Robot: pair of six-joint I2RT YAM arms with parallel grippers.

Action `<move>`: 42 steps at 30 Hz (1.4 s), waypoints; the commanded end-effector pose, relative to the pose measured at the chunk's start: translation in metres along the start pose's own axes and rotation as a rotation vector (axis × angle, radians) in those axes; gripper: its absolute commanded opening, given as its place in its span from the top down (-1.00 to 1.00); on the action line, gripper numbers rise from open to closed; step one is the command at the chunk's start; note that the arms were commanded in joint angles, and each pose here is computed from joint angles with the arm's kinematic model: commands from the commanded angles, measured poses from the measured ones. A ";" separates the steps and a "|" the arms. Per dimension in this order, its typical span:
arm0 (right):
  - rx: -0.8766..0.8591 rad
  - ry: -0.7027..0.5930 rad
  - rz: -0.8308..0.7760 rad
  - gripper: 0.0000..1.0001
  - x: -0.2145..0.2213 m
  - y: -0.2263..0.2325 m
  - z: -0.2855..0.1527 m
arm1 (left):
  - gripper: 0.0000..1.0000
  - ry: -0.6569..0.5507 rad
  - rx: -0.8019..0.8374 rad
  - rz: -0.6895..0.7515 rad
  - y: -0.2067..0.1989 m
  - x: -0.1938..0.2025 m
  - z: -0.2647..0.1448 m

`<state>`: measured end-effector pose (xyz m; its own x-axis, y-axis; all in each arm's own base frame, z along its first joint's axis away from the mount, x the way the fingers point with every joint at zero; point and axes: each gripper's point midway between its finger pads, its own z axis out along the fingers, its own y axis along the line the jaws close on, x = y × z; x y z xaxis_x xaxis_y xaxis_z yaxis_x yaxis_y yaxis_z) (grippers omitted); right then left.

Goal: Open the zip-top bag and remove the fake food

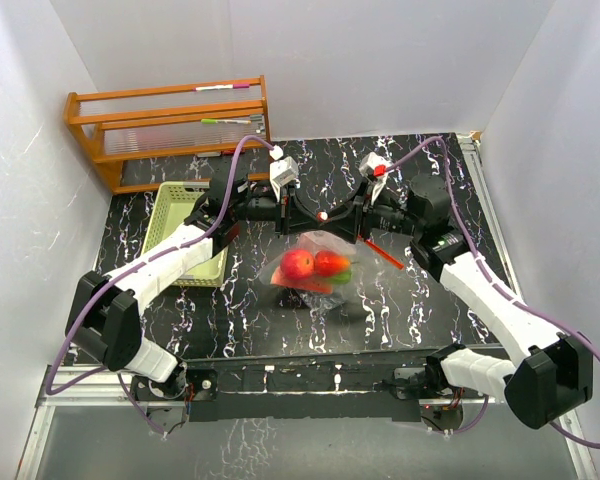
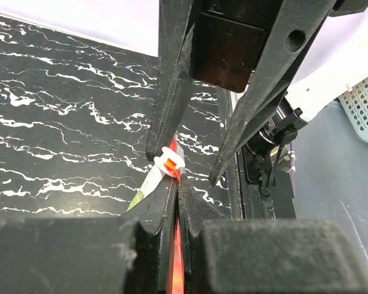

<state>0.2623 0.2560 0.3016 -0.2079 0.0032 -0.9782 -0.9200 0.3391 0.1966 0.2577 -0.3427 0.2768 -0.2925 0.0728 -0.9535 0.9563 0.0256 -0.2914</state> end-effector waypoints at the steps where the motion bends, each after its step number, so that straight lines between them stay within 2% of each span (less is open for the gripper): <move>1: -0.005 -0.071 -0.097 0.23 -0.034 0.004 0.006 | 1.00 -0.021 0.038 0.054 -0.010 -0.012 -0.002; 10: 0.053 -0.083 -0.114 0.18 -0.043 -0.006 0.006 | 1.00 -0.016 0.042 0.054 -0.012 -0.009 -0.003; 14: 0.015 -0.073 -0.107 0.36 -0.040 -0.001 0.007 | 1.00 -0.018 0.029 0.055 -0.008 -0.010 -0.002; 16: 0.005 -0.068 -0.103 0.39 -0.039 0.001 0.007 | 1.00 -0.014 0.016 0.055 -0.005 -0.009 -0.001; 21: 0.007 -0.063 -0.101 0.31 -0.035 0.001 0.006 | 1.00 -0.016 0.020 0.053 -0.002 -0.011 0.001; 30: 0.021 -0.035 -0.094 0.30 -0.024 -0.002 0.005 | 1.00 -0.020 0.018 0.063 -0.005 -0.013 -0.001; 34: 0.026 -0.026 -0.093 0.18 -0.020 -0.005 0.006 | 1.00 -0.021 0.036 0.071 -0.010 -0.014 -0.003; 42: -0.016 -0.018 -0.095 0.29 -0.019 0.001 0.007 | 1.00 -0.009 0.058 0.080 -0.013 -0.012 -0.004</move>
<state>0.2701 0.2607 0.3040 -0.1788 -0.0224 -0.9836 -0.9224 0.3517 0.1597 0.2579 -0.3437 0.2687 -0.2915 0.0900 -0.9523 0.9565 0.0145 -0.2914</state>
